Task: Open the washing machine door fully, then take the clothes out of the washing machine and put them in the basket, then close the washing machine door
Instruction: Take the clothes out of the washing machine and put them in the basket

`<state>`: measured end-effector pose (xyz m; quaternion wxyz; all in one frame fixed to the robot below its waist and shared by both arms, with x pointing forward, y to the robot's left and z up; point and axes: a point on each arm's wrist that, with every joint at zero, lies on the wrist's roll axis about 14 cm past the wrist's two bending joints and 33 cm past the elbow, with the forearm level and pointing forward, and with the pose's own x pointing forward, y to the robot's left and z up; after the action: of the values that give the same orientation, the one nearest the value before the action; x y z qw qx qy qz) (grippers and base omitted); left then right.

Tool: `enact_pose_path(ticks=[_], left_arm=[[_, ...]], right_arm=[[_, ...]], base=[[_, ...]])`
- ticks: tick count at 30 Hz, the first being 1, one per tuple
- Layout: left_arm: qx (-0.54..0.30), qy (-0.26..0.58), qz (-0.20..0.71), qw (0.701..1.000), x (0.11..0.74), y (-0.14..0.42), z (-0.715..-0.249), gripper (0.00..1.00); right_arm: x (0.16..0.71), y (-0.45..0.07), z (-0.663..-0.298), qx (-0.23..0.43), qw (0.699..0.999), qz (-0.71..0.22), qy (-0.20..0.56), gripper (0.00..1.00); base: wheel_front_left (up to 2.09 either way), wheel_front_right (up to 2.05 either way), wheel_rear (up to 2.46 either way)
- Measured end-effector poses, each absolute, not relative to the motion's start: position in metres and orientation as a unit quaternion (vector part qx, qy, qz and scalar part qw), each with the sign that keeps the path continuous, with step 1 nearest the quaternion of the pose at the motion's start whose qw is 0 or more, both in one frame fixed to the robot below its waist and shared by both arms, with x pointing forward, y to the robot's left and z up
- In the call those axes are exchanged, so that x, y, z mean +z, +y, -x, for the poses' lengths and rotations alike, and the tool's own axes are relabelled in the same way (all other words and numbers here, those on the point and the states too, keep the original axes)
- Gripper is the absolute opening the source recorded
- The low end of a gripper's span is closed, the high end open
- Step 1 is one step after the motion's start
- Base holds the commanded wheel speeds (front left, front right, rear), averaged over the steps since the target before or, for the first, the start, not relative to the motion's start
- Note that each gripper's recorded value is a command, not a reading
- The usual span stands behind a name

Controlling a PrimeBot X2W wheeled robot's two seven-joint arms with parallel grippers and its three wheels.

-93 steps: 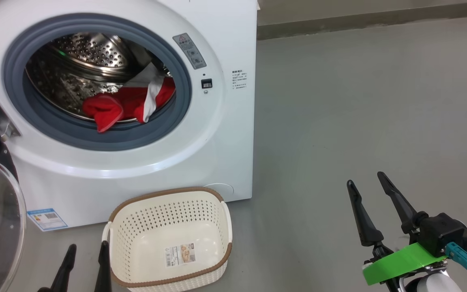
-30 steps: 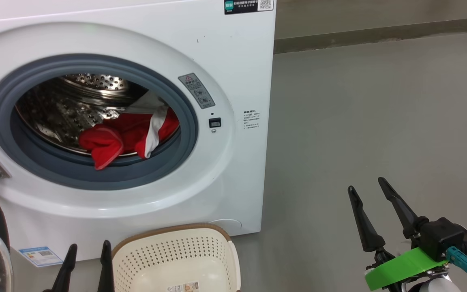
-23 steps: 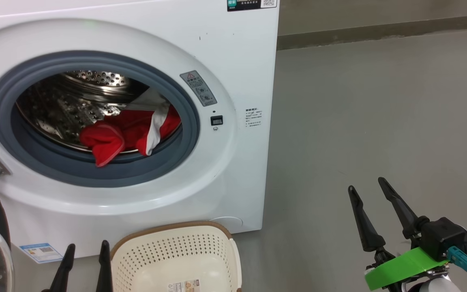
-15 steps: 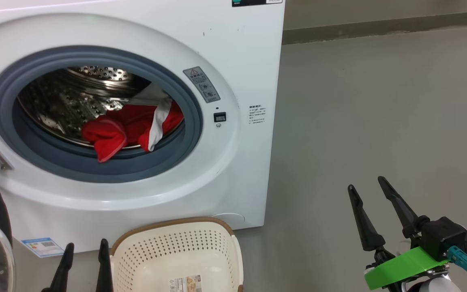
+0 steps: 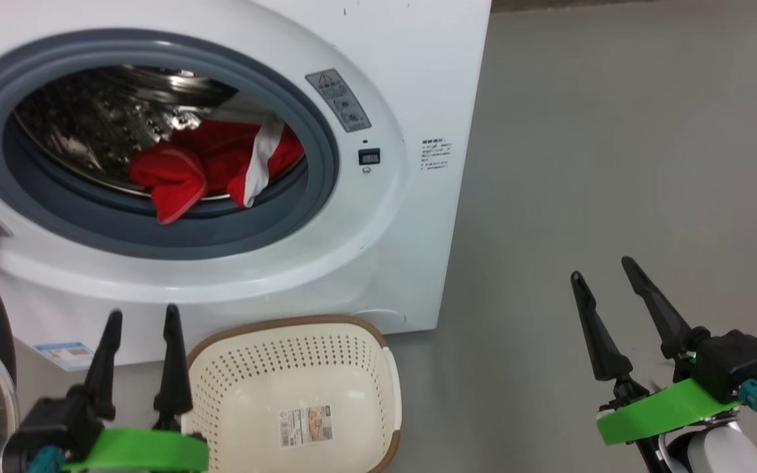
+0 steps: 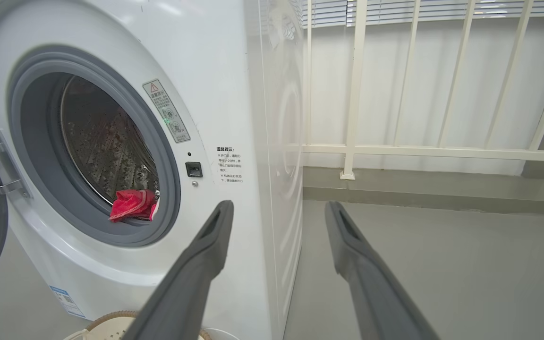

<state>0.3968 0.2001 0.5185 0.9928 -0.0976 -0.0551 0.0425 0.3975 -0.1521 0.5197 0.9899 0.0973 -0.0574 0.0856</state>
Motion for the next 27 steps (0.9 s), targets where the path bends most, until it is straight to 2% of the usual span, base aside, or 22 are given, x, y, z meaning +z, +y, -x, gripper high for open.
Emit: enact_pose_path(ticks=[13, 27], left_arm=[[0.033, -0.053, 0.107, 0.992, 0.518, 0.193, -0.473, 1.0], [0.036, -0.012, 0.114, 0.993, 0.49, 0.192, -0.565, 1.0]], right_arm=[[0.512, -0.152, -0.437, 0.089, 0.99, -0.093, -0.056, 1.0], [0.475, -0.153, -0.474, 0.092, 0.992, -0.087, -0.026, 1.0]], base=[[0.0, 0.0, 0.0], [0.0, 0.0, 0.0]])
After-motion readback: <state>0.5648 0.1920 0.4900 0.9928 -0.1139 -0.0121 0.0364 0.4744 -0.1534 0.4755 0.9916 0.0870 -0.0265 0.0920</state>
